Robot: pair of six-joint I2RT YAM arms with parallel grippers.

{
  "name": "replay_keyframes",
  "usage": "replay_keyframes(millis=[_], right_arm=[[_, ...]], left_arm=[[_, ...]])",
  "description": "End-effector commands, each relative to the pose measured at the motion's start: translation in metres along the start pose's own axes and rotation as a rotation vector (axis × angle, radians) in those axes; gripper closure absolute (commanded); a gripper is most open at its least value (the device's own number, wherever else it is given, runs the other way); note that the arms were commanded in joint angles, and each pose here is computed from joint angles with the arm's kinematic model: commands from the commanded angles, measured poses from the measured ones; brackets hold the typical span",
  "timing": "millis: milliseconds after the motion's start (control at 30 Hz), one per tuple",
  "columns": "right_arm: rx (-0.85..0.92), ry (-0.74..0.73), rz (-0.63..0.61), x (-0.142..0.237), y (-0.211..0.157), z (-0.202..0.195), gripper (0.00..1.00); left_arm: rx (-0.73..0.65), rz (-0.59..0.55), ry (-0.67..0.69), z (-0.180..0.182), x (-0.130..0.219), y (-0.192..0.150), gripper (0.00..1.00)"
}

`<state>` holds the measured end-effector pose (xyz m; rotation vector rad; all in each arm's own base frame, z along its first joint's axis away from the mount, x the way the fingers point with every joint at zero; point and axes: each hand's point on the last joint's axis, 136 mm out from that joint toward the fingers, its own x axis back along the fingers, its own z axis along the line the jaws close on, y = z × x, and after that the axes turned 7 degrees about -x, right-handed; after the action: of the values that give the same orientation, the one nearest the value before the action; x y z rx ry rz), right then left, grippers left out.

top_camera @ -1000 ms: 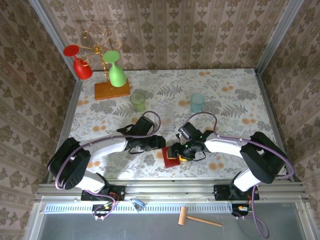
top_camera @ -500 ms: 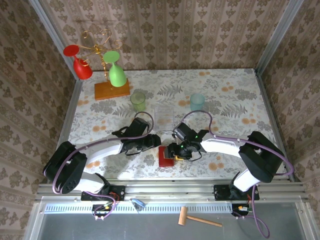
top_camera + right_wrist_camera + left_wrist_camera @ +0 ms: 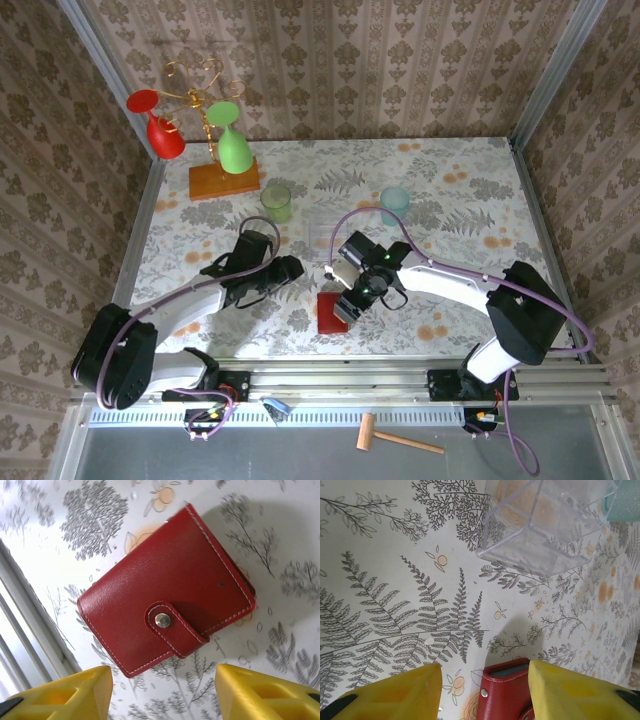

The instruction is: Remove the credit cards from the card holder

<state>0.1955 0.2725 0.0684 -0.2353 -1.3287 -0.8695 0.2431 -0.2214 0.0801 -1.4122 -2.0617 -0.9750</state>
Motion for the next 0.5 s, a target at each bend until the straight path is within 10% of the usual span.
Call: replay_keyframes(millis=[0,467], right_arm=[[0.297,0.016,-0.007,-0.004,0.002,0.007,0.44],[0.541,-0.016,0.106,-0.032,0.002,0.002,0.54]], left_arm=[[0.023,0.007,-0.018,0.001,0.003,-0.003,0.51],[0.045,0.001,-0.040,0.002,0.011,-0.006,0.51]])
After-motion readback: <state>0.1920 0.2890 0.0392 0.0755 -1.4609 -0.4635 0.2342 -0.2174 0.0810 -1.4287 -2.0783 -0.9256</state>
